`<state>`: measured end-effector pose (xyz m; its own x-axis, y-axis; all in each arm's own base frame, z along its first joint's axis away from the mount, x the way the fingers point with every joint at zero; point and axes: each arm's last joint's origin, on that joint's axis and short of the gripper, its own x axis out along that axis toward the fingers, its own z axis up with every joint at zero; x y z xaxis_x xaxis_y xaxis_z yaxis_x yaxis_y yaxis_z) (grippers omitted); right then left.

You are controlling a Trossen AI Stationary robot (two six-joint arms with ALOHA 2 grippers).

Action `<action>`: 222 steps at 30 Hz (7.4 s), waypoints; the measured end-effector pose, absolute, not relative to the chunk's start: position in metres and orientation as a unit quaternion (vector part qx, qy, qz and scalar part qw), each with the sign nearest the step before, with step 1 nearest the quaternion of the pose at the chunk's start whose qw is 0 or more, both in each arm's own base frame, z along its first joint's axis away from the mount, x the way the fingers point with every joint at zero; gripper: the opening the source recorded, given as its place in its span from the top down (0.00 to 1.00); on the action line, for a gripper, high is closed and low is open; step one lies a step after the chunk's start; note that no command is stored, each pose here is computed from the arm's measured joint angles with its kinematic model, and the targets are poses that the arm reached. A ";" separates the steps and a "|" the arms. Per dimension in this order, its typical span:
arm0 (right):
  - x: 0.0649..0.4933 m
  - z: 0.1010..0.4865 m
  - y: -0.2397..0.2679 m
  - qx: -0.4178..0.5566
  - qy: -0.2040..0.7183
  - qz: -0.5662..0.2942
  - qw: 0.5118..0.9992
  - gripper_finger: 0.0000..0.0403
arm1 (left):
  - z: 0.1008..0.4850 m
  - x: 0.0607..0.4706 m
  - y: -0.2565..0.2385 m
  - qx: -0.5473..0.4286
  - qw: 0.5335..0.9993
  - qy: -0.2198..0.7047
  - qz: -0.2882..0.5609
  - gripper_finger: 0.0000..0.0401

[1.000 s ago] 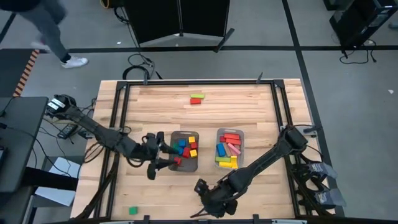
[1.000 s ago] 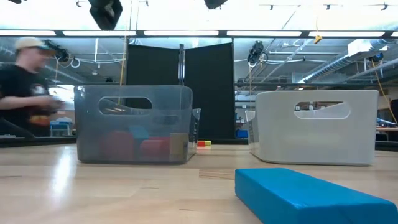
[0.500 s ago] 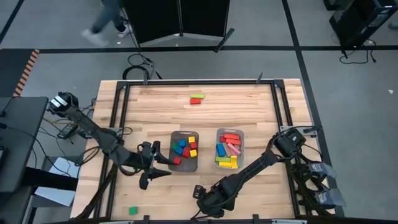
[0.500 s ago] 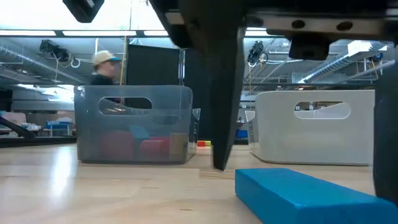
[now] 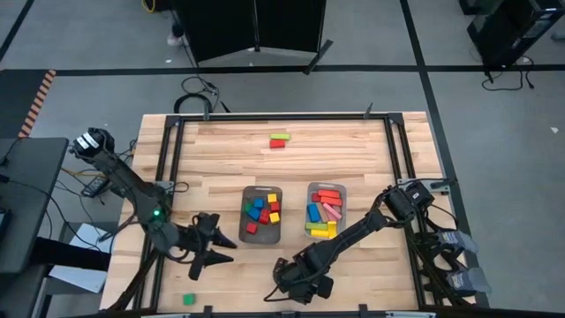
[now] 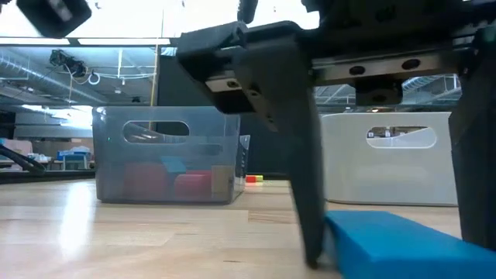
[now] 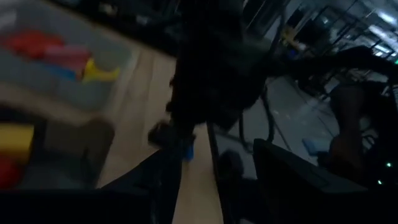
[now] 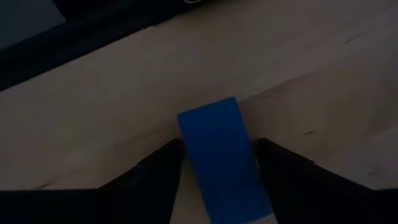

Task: Sort blocks by size
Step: Put the large blue block into the gray bin, then put the small green block into the black bin, then put the large green block into the gray bin

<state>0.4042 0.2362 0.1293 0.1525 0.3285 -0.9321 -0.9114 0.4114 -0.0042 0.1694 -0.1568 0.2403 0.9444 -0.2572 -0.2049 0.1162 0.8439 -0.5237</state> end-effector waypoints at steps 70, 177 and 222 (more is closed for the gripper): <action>0.294 0.250 0.081 -0.089 0.511 -0.012 0.855 0.24 | 0.173 0.133 -0.322 -0.094 0.735 0.667 0.070 0.12; 0.422 0.159 -0.254 0.010 0.585 -0.070 0.808 0.24 | 0.291 0.237 0.017 0.002 0.974 0.160 0.162 0.34; 0.436 0.166 -0.198 -0.082 0.611 0.087 0.782 0.32 | 0.287 0.236 0.017 -0.001 0.971 0.176 0.162 0.34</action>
